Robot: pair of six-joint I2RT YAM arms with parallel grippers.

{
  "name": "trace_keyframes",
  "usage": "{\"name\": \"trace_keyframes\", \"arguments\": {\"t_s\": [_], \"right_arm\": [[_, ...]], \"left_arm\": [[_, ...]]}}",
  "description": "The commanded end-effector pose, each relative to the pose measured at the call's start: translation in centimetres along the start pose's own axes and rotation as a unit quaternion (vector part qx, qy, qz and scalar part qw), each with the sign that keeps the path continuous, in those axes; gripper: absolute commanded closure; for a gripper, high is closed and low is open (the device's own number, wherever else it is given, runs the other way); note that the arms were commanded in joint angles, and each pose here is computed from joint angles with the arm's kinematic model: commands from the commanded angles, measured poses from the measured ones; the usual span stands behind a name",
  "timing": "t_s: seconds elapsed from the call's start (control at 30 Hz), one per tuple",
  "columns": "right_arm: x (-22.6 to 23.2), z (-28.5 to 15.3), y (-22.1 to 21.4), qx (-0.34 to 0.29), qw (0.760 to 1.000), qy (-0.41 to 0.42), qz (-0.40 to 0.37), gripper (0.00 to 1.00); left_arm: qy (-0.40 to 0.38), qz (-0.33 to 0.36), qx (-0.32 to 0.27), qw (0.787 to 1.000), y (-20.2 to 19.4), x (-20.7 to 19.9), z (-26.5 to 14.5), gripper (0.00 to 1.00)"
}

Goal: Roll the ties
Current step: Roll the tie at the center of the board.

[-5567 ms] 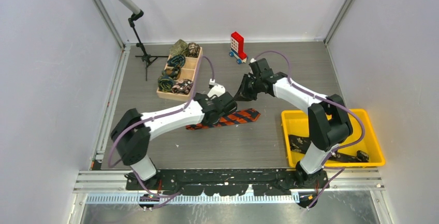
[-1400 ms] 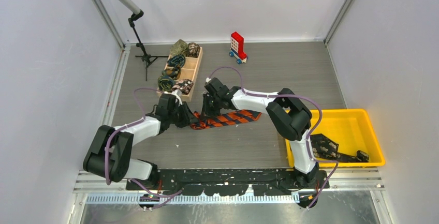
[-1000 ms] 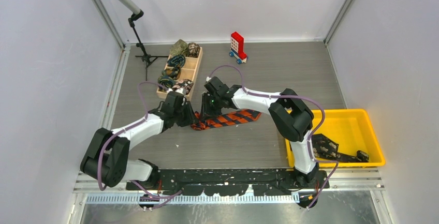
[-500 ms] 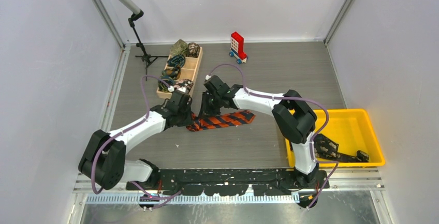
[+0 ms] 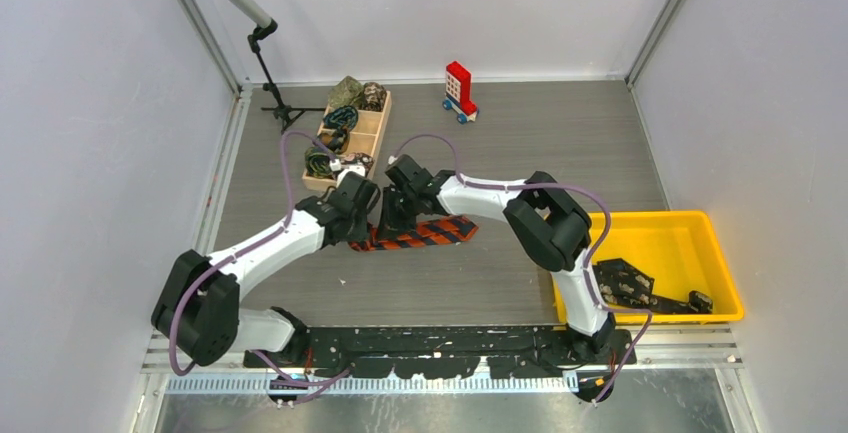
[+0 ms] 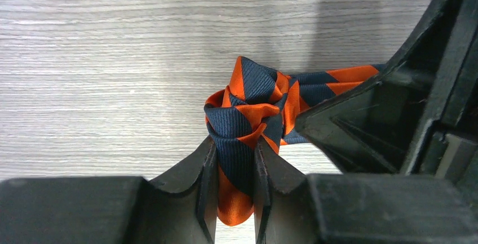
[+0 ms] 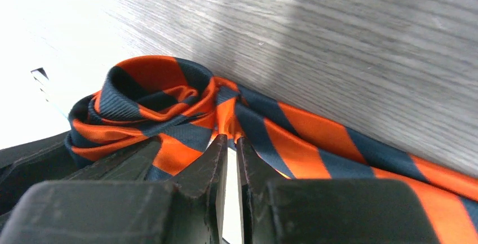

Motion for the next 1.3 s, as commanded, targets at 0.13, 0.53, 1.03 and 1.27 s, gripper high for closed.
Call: {"name": "trace_keyframes", "arguments": {"t_s": [0.13,0.53,1.03,1.27], "right_arm": [[-1.5,-5.1,2.7,-0.059,0.998,0.01,0.012,0.83],[-7.2,-10.5,3.2,-0.1,0.993,-0.017,0.057,0.83],[-8.9,-12.4,3.1,-0.111,0.991,-0.025,0.069,0.83],[-9.2,-12.9,2.9,-0.115,0.99,-0.029,0.07,0.83]], "left_arm": [[0.087,0.064,-0.044,0.993,1.1,0.1,-0.5,0.82],[0.158,0.121,-0.062,0.978,0.9,-1.9,0.3,0.83],[0.236,0.172,-0.079,0.953,-0.6,-5.0,1.7,0.83],[0.238,0.188,-0.061,0.951,-1.8,-6.6,3.3,0.85]]}}
Point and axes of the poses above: each gripper's point midway between its finger pads, its own z axis out along the fingers, its own x axis along the line the jaws close on, y = z × x, the point moved 7 cm from there along -z, back along the fingers, and after that the axes turned 8 degrees about -z, right-handed, at the moved point
